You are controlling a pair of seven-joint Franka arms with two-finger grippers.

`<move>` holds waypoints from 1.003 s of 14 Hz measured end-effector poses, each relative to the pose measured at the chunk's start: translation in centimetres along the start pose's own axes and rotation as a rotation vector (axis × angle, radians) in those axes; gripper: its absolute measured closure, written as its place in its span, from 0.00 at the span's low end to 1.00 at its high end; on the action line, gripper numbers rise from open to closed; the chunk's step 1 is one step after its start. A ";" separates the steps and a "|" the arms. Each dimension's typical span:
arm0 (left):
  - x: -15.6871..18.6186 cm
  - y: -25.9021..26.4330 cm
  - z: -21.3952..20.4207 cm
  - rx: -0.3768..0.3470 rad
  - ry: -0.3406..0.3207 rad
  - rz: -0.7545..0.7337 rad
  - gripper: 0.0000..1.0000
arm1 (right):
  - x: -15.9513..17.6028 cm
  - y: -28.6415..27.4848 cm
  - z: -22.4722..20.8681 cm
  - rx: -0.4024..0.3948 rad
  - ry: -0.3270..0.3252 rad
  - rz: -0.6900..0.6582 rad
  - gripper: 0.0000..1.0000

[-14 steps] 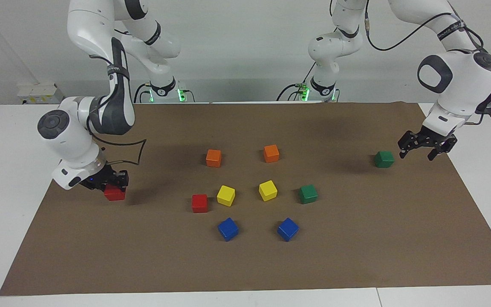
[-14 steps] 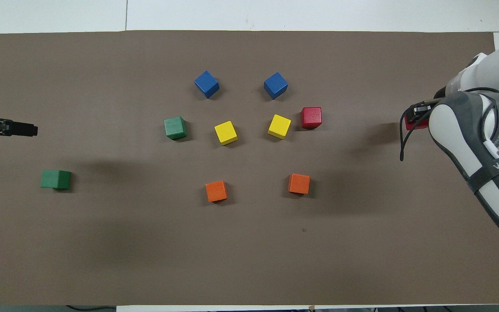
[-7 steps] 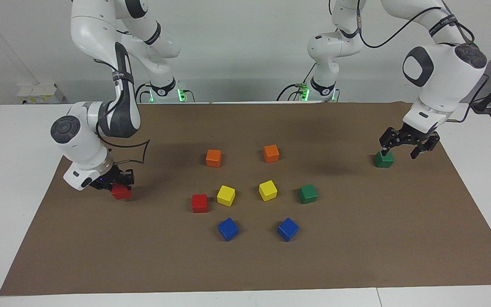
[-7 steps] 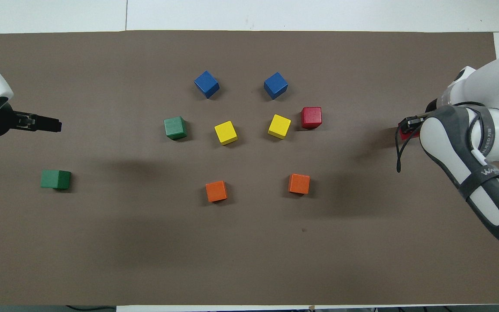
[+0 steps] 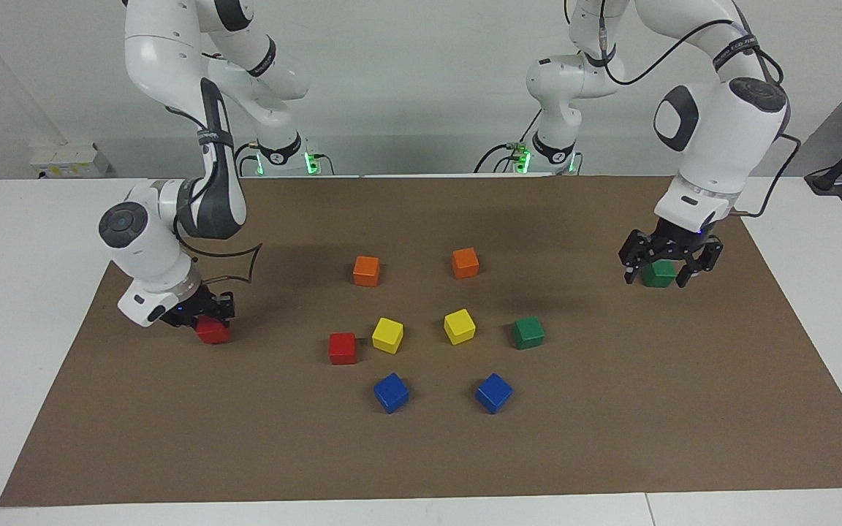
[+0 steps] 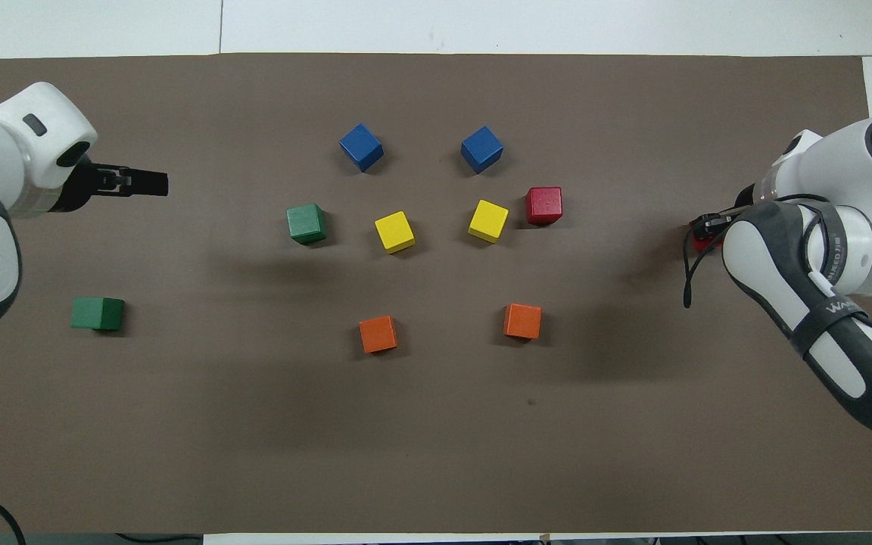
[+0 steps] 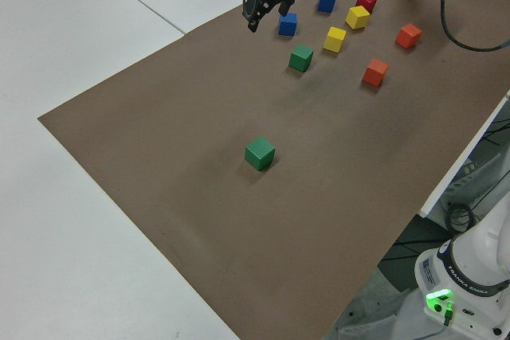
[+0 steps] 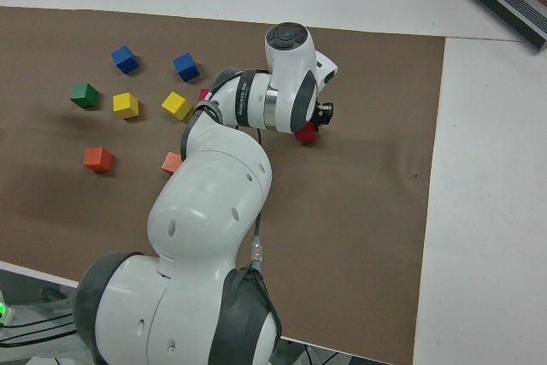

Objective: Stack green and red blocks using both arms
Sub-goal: 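Reach the left gripper to green while the right gripper sets red down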

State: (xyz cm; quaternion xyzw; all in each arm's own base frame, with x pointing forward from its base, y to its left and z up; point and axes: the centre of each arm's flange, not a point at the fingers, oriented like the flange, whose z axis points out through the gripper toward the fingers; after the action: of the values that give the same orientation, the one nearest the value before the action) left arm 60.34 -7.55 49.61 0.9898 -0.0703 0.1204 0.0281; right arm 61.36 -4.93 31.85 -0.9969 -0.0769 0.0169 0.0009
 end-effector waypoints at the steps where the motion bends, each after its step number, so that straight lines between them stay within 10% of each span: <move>1: 0.1 1.4 0.7 -0.007 -0.005 -0.010 0.00 | -0.1 0.0 0.2 0.000 -0.001 0.000 0.45; 10: 0.6 9.4 6.7 -0.046 -0.007 -0.034 0.00 | -0.2 0.0 0.6 -0.004 0.021 0.001 0.43; 14: 0.5 10.4 8.9 -0.047 -0.022 -0.016 0.00 | -0.2 0.2 0.6 -0.004 0.022 0.003 0.01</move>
State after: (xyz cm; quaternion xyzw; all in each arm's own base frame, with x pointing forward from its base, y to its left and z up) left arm 61.34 -18.50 41.52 0.9907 -0.0653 0.1078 0.0515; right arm 61.18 -5.11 31.26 -0.9971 -0.0753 0.0058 -0.0003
